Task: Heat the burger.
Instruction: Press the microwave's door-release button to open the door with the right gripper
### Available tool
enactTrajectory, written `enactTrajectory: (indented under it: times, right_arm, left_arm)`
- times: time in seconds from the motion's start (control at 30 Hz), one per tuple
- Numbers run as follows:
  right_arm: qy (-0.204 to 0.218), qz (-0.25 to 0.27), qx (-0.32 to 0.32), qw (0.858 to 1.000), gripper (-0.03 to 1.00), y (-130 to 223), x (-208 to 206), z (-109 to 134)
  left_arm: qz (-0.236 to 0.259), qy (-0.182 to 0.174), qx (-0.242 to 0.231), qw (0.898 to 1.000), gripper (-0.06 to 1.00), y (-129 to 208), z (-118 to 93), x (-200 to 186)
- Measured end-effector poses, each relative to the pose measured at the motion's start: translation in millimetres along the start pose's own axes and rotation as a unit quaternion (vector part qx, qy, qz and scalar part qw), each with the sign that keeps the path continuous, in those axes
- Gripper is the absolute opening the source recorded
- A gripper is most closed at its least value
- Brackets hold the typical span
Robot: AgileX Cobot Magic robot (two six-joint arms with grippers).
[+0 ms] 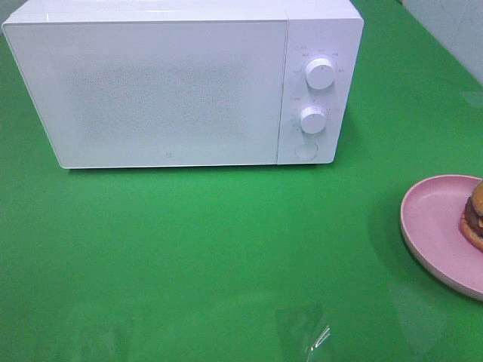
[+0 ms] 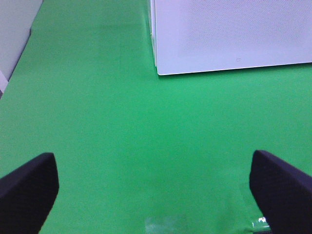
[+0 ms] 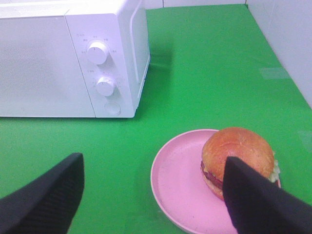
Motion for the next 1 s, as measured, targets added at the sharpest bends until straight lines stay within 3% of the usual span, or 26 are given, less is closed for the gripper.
enactTrajectory:
  times: [1.0]
  right_arm:
    - [0.009, 0.024, -0.007, 1.0, 0.75, -40, 100, 1]
  left_arm:
    - [0.0, 0.0, 0.0, 1.0, 0.99, 0, 0, 0]
Point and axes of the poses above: a point on each arm's last joint axis where the gripper is mounted, x pointing out along that axis toward the gripper, z along the wrist's bending axis when the last joint is at zero, y = z × x, the point moved 2 cm from there along x, pointing out along that axis toward the gripper
